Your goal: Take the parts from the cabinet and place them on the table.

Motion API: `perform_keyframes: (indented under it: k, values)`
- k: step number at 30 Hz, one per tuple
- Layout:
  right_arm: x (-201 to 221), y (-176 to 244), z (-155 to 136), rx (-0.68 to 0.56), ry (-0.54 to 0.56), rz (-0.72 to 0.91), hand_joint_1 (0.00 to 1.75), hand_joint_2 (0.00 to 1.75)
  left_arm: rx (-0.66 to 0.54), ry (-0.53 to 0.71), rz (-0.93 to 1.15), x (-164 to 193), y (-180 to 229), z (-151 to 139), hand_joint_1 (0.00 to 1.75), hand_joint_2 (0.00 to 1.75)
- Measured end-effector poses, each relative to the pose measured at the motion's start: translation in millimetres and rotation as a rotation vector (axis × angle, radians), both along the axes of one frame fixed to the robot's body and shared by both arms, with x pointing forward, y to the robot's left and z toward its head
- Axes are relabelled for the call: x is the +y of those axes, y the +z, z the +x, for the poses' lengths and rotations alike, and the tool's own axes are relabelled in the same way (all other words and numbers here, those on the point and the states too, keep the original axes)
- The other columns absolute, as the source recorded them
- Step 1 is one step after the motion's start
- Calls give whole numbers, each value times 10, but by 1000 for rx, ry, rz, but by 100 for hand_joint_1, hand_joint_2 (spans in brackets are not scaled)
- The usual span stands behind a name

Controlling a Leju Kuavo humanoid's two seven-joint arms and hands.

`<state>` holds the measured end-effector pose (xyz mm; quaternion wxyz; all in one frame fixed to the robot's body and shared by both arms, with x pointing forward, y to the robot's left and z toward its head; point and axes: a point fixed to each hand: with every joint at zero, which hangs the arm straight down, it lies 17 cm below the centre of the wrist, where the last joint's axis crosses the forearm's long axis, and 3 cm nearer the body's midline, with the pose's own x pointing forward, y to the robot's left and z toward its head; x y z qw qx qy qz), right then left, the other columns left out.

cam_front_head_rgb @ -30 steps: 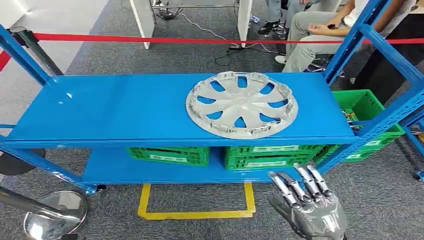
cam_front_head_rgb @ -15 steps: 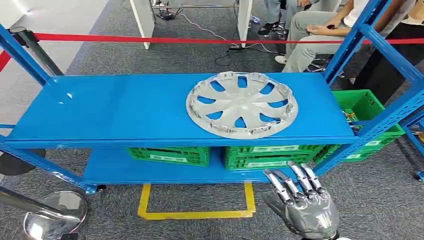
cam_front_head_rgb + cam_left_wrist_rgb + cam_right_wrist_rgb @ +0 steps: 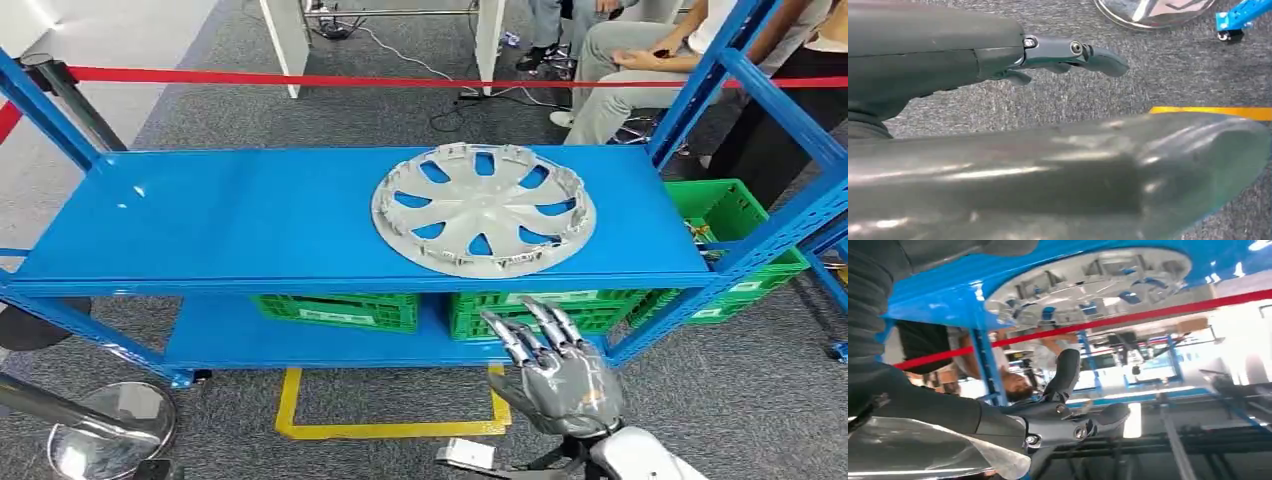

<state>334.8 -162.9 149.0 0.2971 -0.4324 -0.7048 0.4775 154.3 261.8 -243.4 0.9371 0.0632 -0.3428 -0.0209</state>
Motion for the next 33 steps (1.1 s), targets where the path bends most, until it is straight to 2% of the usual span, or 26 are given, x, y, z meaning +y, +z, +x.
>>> perform_keyframes:
  k: [18,33]
  values:
    - [342,418,443,-62,45,-38,0,175,-23,-68,-19,-100,45,159,0,0]
    - [456,517,537,-79,62,-49,0,175,-25,-90,-30,-154,52,175,0,0]
